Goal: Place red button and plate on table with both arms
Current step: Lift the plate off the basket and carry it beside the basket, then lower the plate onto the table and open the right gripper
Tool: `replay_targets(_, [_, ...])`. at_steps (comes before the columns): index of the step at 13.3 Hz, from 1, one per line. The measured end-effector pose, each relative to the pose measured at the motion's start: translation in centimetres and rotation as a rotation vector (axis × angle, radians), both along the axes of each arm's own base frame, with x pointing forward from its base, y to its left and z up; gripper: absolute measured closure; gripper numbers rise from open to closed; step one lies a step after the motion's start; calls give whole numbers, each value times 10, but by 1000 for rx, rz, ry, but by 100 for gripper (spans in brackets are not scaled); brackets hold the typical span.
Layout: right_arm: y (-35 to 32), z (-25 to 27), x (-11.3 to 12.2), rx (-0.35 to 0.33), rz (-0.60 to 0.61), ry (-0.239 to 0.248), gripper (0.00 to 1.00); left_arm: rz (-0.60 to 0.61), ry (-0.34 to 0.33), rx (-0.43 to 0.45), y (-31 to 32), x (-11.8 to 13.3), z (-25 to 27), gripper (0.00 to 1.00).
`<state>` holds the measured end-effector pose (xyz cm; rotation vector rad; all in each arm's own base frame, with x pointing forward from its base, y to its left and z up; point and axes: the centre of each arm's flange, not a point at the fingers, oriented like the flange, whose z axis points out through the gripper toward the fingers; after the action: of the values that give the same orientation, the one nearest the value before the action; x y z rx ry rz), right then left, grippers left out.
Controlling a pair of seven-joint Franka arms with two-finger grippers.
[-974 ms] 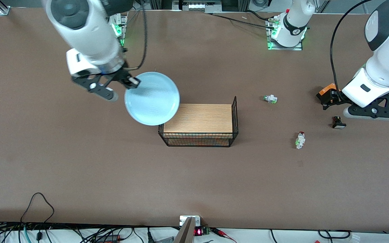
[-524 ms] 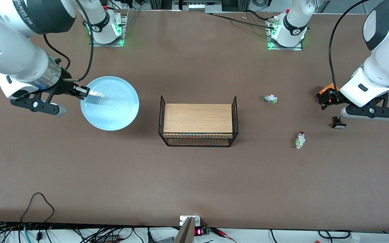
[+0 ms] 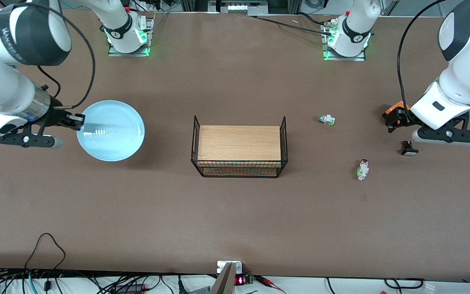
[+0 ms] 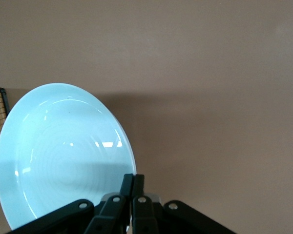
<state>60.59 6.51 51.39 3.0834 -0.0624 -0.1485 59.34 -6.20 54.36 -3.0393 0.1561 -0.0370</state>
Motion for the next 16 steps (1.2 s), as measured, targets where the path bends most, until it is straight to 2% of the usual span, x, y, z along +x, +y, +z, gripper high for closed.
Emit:
replay_targets(4, [-61, -17, -4, 21, 39, 18, 97, 0, 0, 0, 0, 0, 0, 0])
replay_targets(7, [-78, -34, -9, 26, 27, 32, 97, 1, 0, 0, 0, 0, 0, 0])
replay_targets(12, [-93, -91, -13, 25, 54, -17, 97, 1, 0, 0, 0, 0, 0, 0])
replay_targets(16, [-94, -133, -19, 15, 64, -85, 97, 4, 0, 0, 3, 0, 0, 0])
